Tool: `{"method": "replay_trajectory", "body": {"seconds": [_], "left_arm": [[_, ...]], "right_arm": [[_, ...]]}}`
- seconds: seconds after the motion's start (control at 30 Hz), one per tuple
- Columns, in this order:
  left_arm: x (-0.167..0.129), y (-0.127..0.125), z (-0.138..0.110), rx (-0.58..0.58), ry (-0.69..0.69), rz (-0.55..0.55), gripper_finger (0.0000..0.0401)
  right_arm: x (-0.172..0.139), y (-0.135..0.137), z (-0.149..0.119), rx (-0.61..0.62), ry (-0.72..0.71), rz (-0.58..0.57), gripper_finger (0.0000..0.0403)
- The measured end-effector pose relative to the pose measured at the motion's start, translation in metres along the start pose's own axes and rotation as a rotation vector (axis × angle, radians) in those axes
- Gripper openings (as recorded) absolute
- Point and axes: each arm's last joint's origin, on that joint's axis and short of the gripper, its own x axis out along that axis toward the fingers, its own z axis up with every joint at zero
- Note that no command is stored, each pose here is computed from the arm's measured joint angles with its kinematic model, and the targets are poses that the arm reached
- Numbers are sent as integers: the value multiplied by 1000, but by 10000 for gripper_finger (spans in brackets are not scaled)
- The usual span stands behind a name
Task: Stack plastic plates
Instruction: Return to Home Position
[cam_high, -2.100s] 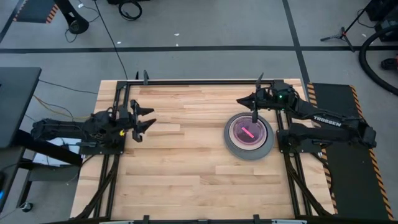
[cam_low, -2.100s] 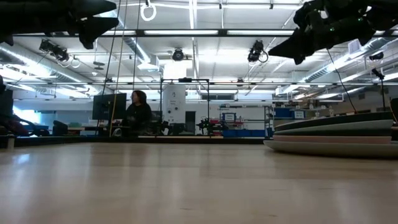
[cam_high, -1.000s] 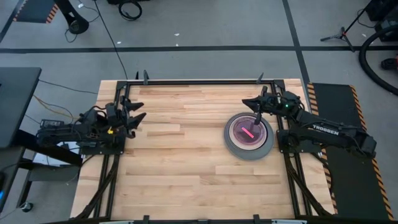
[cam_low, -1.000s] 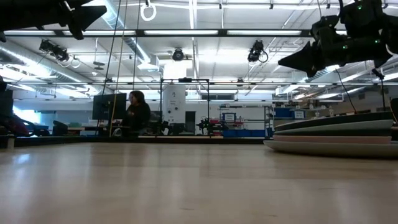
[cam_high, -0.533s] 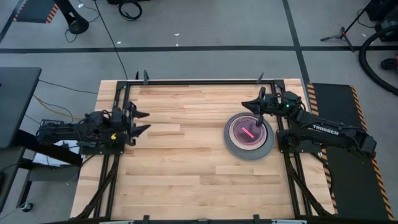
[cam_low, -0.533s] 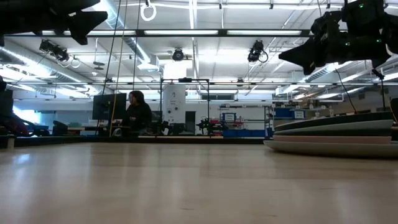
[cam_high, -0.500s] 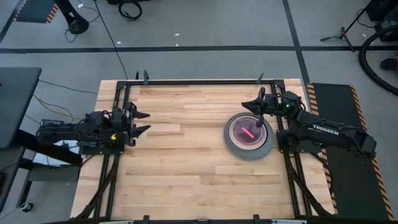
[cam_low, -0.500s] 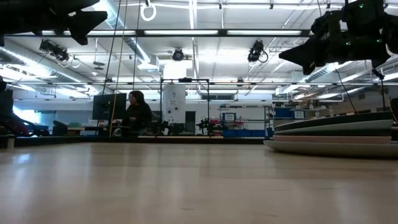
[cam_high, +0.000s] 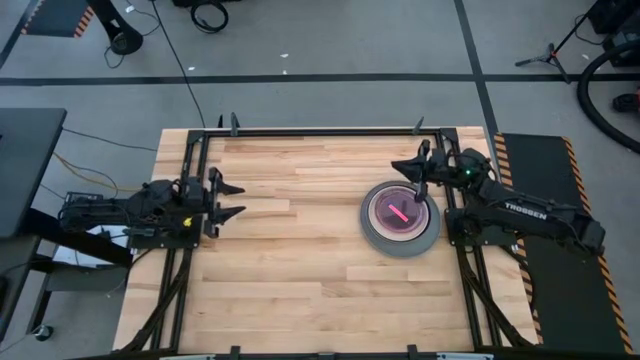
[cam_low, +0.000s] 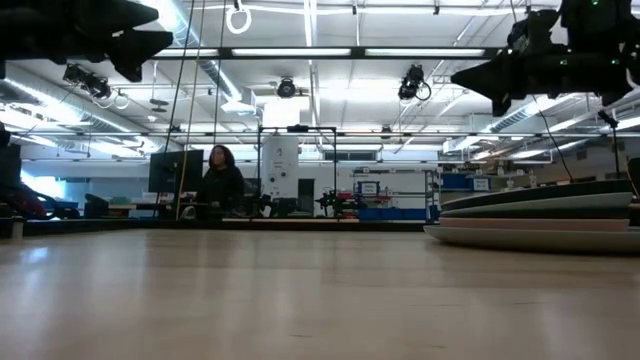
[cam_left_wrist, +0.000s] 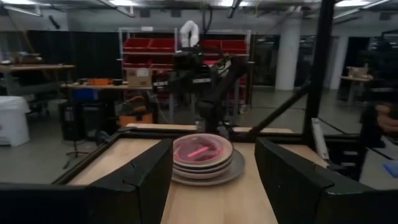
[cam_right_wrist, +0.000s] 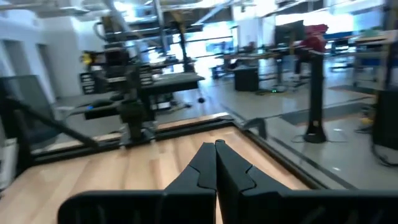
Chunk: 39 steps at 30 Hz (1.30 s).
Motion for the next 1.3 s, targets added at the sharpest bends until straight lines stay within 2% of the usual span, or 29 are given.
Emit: {"method": "replay_trajectory", "body": {"seconds": [0.1,0.2,0.5,0.6,0.77,0.87,1.0,1.17,1.3], "left_arm": [[0,-1,1,0,-6,-49,233],[0,-2,1,0,-5,-85,233],[0,-3,2,-3,-18,-88,233],[0,-3,5,-6,-47,-88,233],[-1,-4,7,0,-76,-131,233],[-1,-4,8,1,-80,-148,233],[-1,-4,8,-1,-80,-149,233],[-1,-4,9,-4,-88,-149,233],[-1,-4,10,0,-99,-148,233]], "right_arm": [[-2,3,-4,1,-14,-50,1],[-2,9,-5,12,-23,-55,0],[2,26,-7,-9,-18,-44,0],[3,31,-8,-25,-14,13,0],[1,42,-3,-49,-54,221,1],[-3,47,2,-34,-89,266,1],[-8,52,1,12,-81,211,1],[-11,60,-10,20,21,63,0],[-12,70,-10,27,16,71,0]]}}
